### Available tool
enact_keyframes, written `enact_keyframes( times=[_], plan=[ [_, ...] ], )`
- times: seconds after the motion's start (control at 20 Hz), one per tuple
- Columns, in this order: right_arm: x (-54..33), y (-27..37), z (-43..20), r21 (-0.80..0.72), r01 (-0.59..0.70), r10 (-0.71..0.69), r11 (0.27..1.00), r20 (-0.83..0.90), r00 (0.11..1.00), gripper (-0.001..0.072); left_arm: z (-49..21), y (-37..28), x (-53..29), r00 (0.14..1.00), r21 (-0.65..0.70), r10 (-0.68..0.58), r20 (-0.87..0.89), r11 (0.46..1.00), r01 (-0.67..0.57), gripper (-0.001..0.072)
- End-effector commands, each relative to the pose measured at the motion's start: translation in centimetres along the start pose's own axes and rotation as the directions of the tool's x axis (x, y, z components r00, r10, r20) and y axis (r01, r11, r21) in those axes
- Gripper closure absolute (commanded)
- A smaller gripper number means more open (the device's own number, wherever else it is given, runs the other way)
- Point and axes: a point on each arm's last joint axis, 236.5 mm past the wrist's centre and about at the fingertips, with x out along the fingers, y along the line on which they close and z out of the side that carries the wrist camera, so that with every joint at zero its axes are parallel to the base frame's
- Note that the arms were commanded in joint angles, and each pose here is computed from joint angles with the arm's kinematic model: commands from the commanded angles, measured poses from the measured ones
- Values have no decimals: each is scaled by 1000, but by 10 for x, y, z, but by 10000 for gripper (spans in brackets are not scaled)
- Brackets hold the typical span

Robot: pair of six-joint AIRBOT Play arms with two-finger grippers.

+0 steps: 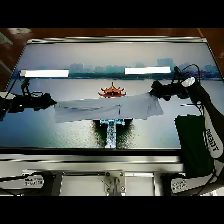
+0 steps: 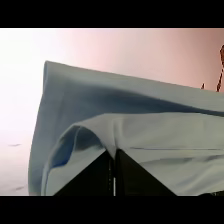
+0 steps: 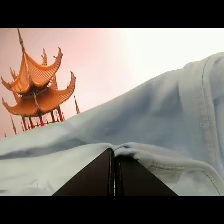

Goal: Fold the shirts.

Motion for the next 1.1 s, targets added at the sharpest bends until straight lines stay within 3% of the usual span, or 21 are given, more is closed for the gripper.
enact_keyframes(
  times=[0.0, 0.2, 0.25, 0.3, 0.35, 0.4, 0.55, 0.7, 0.75, 1.05],
  plan=[
    [16, -11, -3, 18, 20, -20, 1000, -24, 1000, 627, -7, 6, 14, 999, -29, 10, -48, 1000, -12, 664],
    [14, -17, 1, 19, 30, -30, 999, -13, 999, 625, -19, 19, 13, 993, -58, 63, -101, 996, -69, 636],
    [12, -20, 2, 25, 31, -31, 999, -12, 999, 432, -21, 18, 13, 992, -55, 61, -110, 996, -68, 600],
    [11, -23, 3, 23, 32, -32, 999, -12, 999, 129, -21, 17, 12, 992, -53, 59, -113, 996, -65, 404],
    [8, -26, 3, 12, 33, -33, 999, -18, 999, 76, -19, 16, 11, 992, -49, 56, -114, 997, -62, 175],
    [2, -30, 4, -1, 33, -33, 999, -21, 999, 76, -17, 14, 8, 992, -41, 55, -115, 997, -60, 80],
    [-22, -52, 10, -48, 76, -77, 996, -24, 997, 76, 0, 11, -10, 992, -5, 58, -111, 998, -59, 80],
    [-47, -98, -7, -132, 219, -234, 967, -108, 966, 74, 16, 2, -33, 993, 19, 41, -114, 999, -39, 81],
    [-51, -108, -14, -138, 239, -258, 961, -143, 955, 12, 20, -3, -39, 992, 30, 32, -119, 999, -29, 81],
    [-21, -97, -33, -45, 129, -136, 991, -228, 964, 13, 23, -23, -59, 992, 71, 12, -127, 997, -3, 84]
  ],
)
